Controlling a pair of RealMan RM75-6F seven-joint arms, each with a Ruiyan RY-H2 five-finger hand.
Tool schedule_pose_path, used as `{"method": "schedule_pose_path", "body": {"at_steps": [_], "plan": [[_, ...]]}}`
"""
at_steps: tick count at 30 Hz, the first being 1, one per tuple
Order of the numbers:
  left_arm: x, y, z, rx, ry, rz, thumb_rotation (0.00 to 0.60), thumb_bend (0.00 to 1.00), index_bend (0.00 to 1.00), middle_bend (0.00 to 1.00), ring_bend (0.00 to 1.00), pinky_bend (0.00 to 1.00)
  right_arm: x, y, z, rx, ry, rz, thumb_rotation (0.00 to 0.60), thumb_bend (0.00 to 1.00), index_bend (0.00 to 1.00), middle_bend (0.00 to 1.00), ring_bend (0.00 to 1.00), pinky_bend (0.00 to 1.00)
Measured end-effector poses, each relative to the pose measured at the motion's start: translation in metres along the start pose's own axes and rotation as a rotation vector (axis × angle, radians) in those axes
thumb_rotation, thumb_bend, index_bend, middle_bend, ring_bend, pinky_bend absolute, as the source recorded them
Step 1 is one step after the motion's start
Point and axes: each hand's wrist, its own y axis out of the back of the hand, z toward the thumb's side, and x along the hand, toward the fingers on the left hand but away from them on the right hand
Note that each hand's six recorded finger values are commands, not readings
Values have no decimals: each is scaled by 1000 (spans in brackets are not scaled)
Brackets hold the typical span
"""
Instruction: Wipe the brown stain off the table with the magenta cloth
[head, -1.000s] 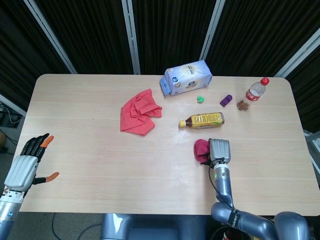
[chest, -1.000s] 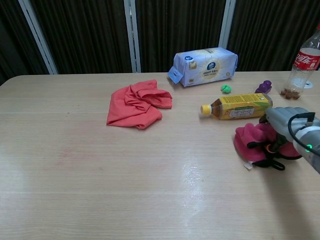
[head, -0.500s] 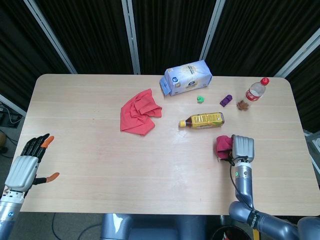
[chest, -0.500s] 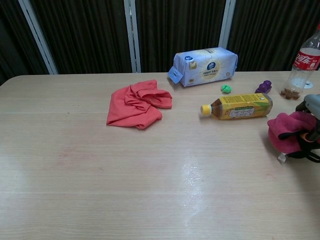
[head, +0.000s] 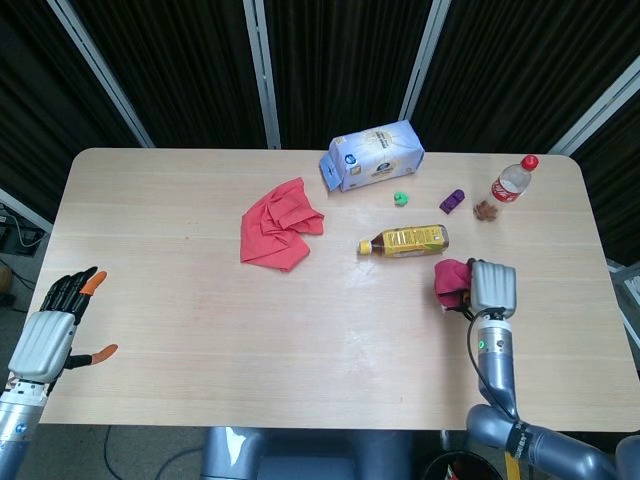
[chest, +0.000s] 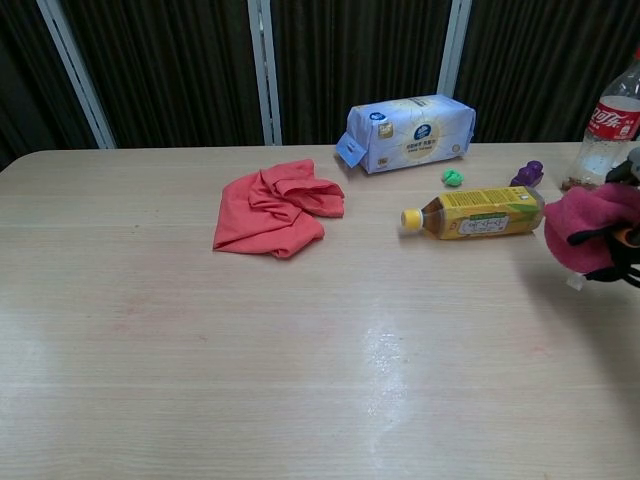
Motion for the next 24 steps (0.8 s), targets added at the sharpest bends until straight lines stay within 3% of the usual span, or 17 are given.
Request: {"method": "schedule_pose_path", "body": {"at_steps": [4,7,9,14,24], "plan": [[0,0,0,7,0,1,600,0,59,0,0,0,3,17,-19,-37,4,-22,600,327,588,478,404,609],[0,-1,1,11,0,4,600,0,59,0,0,0,8,24,-28,-68,24,0,600,211,359,236,143,369],[0,0,1,13,0,7,600,0,59,0,0,0,12,28,-33,-81,38,18,600,146,239,121,33,291],[0,-1,0,19,5,11,600,0,58,0,0,0,25,38,-44,-92,62,39,600,53,110,5,0,205],[0,1,0,17,6,20,600,0,59,0,0,0,50,57,-65,-85,94,1,600,28,86,0,0,173]]}}
